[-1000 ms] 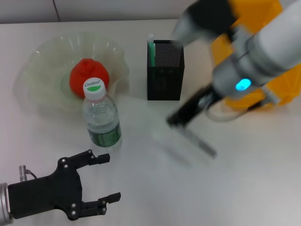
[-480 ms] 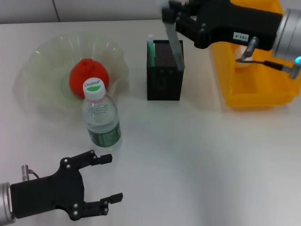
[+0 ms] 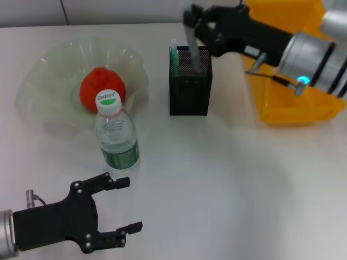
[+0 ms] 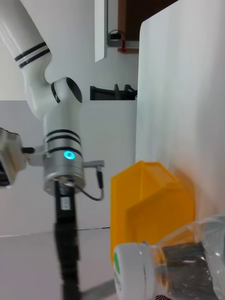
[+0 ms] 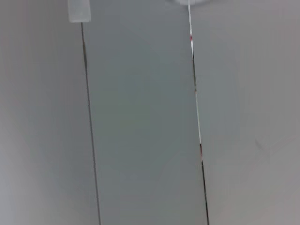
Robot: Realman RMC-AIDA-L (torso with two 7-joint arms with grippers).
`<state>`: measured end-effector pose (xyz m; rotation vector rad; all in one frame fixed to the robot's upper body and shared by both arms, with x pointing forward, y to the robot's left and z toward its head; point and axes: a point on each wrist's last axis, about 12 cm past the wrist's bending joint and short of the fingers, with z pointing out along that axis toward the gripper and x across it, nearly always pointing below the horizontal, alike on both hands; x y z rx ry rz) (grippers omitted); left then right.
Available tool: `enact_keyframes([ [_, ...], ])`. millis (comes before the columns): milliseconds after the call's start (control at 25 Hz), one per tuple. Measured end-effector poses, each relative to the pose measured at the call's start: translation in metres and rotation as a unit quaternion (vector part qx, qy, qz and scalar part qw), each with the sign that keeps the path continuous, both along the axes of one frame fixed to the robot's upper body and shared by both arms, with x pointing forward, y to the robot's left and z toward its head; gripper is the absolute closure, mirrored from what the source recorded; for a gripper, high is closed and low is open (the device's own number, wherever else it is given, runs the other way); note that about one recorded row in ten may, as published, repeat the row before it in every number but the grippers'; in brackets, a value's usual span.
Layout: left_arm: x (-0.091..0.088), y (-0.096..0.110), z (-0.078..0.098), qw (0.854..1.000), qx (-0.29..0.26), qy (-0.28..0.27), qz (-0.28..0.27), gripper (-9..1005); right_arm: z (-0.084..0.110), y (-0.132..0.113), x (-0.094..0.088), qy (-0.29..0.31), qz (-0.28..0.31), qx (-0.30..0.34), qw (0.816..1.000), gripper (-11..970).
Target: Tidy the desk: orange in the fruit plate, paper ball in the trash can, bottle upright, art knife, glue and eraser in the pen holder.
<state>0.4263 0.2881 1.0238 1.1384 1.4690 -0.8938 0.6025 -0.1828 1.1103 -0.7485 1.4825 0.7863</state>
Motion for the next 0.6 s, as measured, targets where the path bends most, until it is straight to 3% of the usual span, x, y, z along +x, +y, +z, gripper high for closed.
enact_keyframes([
  [240, 0.001, 0.000, 0.000, 1.000, 0.001, -0.001, -0.001, 181, -0.008, 0.010, 0.007, 0.010, -0.002, -0.022, 1.000, 836],
  [600, 0.001, 0.000, 0.000, 1.000, 0.001, -0.001, -0.002, 181, -0.013, 0.004, 0.004, 0.009, -0.011, -0.026, 1.000, 828],
])
